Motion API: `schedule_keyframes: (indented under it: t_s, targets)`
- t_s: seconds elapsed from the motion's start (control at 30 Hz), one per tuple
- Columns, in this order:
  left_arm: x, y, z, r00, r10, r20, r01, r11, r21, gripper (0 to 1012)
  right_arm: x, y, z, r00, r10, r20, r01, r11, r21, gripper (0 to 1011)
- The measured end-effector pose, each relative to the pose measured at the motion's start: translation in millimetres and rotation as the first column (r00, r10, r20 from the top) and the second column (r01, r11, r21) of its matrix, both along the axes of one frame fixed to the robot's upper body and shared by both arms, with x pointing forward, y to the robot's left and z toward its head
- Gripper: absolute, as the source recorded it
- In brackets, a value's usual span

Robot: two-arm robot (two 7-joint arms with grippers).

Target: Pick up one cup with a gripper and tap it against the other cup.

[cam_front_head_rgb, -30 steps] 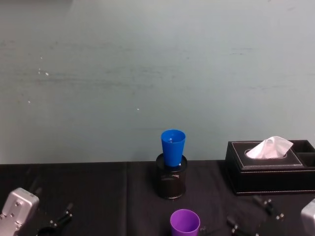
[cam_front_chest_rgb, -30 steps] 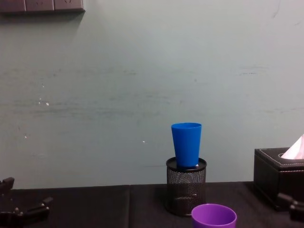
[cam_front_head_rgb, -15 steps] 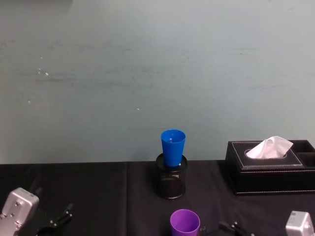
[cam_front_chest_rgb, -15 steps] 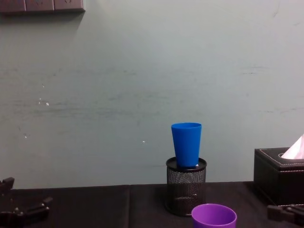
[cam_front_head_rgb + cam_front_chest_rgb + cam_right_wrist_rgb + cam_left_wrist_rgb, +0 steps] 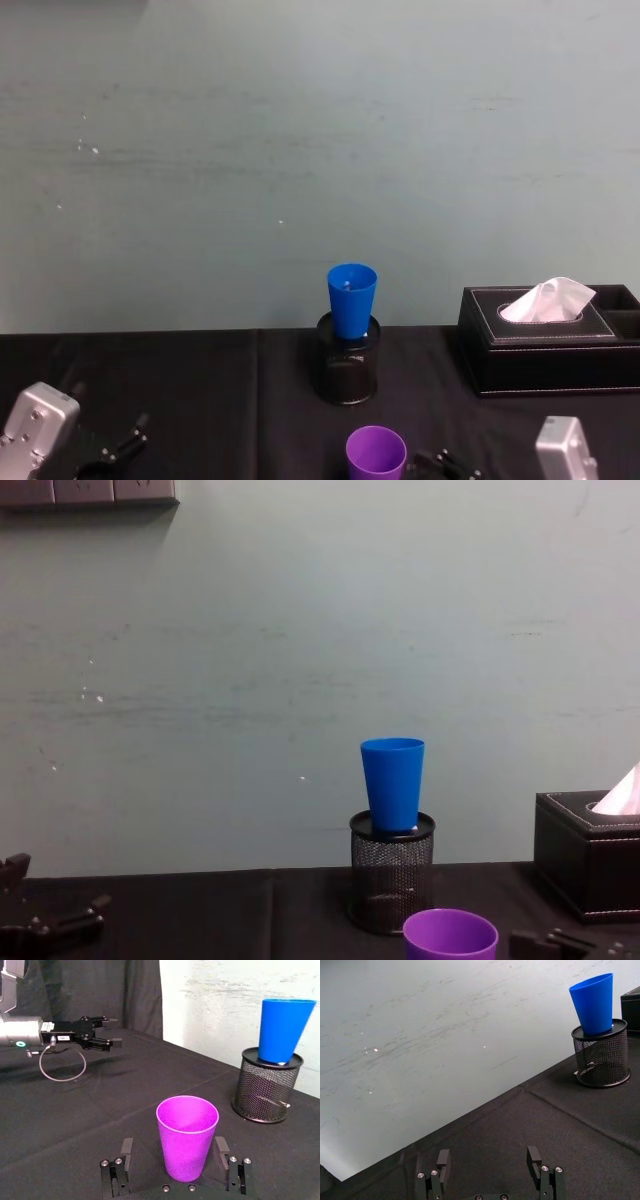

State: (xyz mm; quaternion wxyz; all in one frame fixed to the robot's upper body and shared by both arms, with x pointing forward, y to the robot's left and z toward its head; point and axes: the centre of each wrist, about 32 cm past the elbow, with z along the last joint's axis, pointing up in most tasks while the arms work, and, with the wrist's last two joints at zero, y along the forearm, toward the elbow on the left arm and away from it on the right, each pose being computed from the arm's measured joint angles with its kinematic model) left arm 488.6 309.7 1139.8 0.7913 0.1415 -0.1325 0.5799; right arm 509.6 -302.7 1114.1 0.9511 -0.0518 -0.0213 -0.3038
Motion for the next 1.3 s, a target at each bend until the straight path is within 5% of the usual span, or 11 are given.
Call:
schedule_keyframes:
  t_s: [0.63,1.3]
  targets:
    - [0.0,0.0,0.0,1.0000,0.000,0.000,0.000,1.0000,0.000,1000,33.2,24.8,-7.2,1.000,0.012,-0.005,-0.012,1.000,0.027,1003]
    - [0.0,0.0,0.0,1.0000,0.000,0.000,0.000,1.0000,0.000,1000,41.4,30.7,-10.3,1.000,0.002,-0.003,-0.002,0.999,0.039,1003]
